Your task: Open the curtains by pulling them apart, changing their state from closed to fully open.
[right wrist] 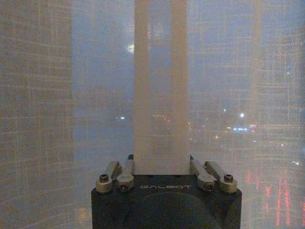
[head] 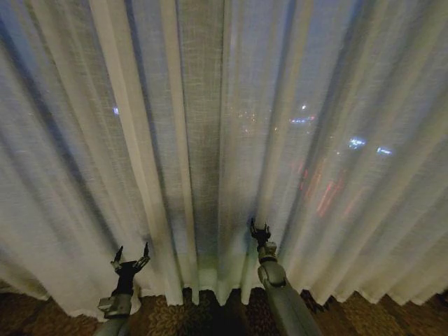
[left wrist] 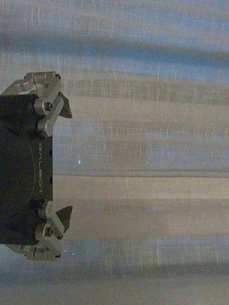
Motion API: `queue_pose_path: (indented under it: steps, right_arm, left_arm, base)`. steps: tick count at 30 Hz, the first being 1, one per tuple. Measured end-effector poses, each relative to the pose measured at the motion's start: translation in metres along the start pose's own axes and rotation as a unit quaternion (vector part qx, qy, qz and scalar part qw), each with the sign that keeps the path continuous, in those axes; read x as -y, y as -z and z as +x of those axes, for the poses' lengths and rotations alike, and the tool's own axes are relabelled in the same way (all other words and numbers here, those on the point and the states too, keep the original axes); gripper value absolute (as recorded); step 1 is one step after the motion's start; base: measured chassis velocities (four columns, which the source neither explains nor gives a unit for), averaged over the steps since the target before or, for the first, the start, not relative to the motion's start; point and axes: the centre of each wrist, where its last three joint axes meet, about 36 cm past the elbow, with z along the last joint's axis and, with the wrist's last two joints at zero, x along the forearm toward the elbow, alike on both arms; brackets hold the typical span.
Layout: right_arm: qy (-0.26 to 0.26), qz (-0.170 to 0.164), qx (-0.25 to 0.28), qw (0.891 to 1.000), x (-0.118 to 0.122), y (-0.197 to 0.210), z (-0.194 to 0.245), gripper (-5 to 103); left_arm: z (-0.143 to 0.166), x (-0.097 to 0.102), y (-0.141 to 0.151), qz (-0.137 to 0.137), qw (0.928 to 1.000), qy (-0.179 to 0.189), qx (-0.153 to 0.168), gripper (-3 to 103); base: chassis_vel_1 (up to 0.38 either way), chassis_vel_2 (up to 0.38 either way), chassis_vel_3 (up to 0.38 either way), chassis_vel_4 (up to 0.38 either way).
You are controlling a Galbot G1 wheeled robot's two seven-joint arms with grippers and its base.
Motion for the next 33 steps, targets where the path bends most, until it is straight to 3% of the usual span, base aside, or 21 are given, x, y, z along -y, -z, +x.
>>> queue_pose_path:
  steps: [1, 3, 7, 8, 10, 17, 22, 33]
  right_arm:
    - [0.001, 0.000, 0.001, 1.000, 0.000, 0.000, 0.000, 35]
    - [0.002, -0.001, 0.002, 1.000, 0.000, 0.000, 0.001, 35]
    - [0.013, 0.001, 0.015, 1.000, 0.002, -0.002, 0.002, 14]
    - [0.013, 0.001, 0.015, 1.000, 0.002, -0.002, 0.002, 14]
    - [0.025, 0.007, 0.026, 0.999, 0.005, -0.005, 0.004, 3]
    - [0.057, 0.023, 0.033, 0.998, 0.014, -0.010, 0.009, 0]
    - [0.062, 0.003, 0.024, 0.998, 0.016, -0.010, 0.010, 0]
    - [0.060, -0.004, 0.021, 0.998, 0.016, -0.009, 0.011, 0]
  left_arm:
    - [0.000, 0.000, 0.000, 0.000, 1.0000, 0.000, 0.000, 100]
    - [0.000, 0.000, 0.000, 0.000, 1.0000, 0.000, 0.000, 100]
    - [0.000, 0.000, 0.000, 0.000, 1.0000, 0.000, 0.000, 100]
    - [0.000, 0.000, 0.000, 0.000, 1.0000, 0.000, 0.000, 100]
    - [0.000, 0.000, 0.000, 0.000, 1.0000, 0.000, 0.000, 100]
    - [0.000, 0.000, 0.000, 0.000, 1.0000, 0.000, 0.000, 100]
    - [0.000, 0.000, 0.000, 0.000, 1.0000, 0.000, 0.000, 100]
    - [0.000, 0.000, 0.000, 0.000, 1.0000, 0.000, 0.000, 100]
  base:
    - [0.000, 0.000, 0.000, 0.000]
    - [0.000, 0.000, 0.000, 0.000]
    - [0.000, 0.000, 0.000, 0.000]
    - [0.000, 0.000, 0.000, 0.000]
    - [0.000, 0.000, 0.000, 0.000]
    - [0.000, 0.000, 0.000, 0.000]
    - [0.000, 0.000, 0.000, 0.000]
    - [-0.067, -0.087, 0.080, 0.070]
